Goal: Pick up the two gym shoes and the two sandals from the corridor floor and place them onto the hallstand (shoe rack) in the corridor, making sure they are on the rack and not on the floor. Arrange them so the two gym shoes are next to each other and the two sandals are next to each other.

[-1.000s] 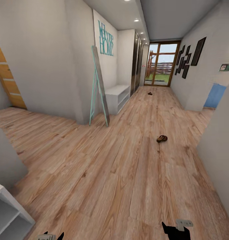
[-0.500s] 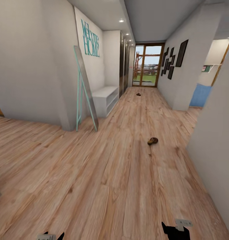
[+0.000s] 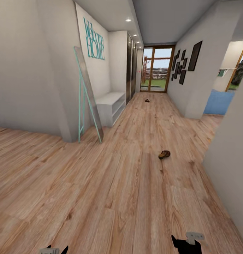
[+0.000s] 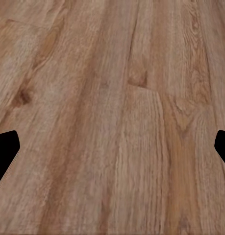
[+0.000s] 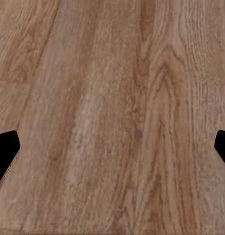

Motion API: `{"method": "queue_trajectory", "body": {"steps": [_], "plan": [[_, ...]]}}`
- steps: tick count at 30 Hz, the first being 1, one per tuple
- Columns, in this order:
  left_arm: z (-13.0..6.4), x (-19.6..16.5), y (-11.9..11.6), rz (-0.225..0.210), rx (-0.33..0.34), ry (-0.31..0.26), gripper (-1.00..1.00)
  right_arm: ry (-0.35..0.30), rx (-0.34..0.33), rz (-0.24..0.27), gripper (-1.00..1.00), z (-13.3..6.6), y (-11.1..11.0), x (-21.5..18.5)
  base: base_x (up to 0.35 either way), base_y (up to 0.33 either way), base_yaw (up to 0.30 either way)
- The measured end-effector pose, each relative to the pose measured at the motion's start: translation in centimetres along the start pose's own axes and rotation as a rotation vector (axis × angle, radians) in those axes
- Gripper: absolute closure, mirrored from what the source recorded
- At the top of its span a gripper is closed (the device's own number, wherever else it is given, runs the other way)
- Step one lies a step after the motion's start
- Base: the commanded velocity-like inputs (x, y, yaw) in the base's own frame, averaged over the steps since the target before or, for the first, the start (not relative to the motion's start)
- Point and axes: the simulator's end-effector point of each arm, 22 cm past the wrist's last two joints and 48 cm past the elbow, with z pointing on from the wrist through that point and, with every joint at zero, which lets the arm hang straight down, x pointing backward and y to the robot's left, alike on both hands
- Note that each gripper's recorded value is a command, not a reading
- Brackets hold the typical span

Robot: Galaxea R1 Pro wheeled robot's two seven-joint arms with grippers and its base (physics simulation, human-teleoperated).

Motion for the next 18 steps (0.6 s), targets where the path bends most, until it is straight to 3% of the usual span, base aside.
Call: {"method": "queue_trajectory", "body": {"steps": [18], "plan": [[0.01,0.03,-0.03,-0.001,0.000,0.001,-1.00,0.000,-0.011,0.001,-1.00,0.06,0.82,0.07,0.338,0.000,0.000]]}}
